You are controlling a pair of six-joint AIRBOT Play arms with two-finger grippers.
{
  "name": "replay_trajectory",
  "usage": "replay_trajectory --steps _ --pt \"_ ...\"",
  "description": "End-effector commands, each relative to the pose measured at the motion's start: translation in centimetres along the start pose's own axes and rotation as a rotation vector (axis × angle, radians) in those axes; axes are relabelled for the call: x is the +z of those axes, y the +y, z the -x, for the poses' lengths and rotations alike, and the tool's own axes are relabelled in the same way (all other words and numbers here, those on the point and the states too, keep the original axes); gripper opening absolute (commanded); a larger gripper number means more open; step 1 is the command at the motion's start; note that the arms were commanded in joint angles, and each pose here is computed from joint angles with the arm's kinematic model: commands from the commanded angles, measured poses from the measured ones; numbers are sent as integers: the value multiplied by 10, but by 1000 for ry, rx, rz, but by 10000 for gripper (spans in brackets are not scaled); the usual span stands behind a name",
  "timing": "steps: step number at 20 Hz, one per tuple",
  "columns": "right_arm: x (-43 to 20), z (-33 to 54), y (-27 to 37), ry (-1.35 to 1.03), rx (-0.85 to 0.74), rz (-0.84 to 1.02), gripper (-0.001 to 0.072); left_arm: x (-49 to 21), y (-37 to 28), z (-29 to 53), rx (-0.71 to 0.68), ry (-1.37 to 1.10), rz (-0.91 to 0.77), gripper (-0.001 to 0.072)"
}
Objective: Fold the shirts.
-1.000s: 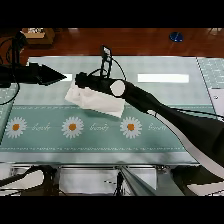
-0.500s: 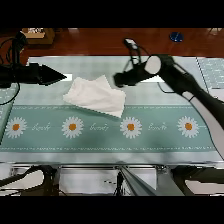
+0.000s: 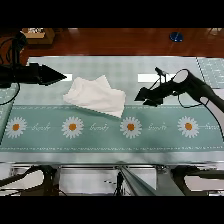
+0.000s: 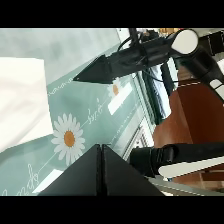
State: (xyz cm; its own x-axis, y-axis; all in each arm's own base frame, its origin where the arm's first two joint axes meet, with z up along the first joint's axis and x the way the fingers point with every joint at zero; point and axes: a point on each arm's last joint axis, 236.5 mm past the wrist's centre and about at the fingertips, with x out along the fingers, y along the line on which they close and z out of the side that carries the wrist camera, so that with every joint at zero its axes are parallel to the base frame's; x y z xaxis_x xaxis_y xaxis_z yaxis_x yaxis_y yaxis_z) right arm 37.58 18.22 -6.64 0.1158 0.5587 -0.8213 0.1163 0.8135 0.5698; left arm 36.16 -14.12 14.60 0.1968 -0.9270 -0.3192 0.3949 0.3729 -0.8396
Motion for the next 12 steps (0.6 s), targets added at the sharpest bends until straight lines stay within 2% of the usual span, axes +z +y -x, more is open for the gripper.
replay_trajectory --steps 1,6,12 --pt "-4 -33 27 -44 148 -78 589 2 2 0 5 -7 1 19" --pt "-6 -68 67 -81 237 -132 571 3 2 0 9 -11 1 19" --pt "2 -69 94 -113 321 -190 18 3 2 0 9 -11 1 19"
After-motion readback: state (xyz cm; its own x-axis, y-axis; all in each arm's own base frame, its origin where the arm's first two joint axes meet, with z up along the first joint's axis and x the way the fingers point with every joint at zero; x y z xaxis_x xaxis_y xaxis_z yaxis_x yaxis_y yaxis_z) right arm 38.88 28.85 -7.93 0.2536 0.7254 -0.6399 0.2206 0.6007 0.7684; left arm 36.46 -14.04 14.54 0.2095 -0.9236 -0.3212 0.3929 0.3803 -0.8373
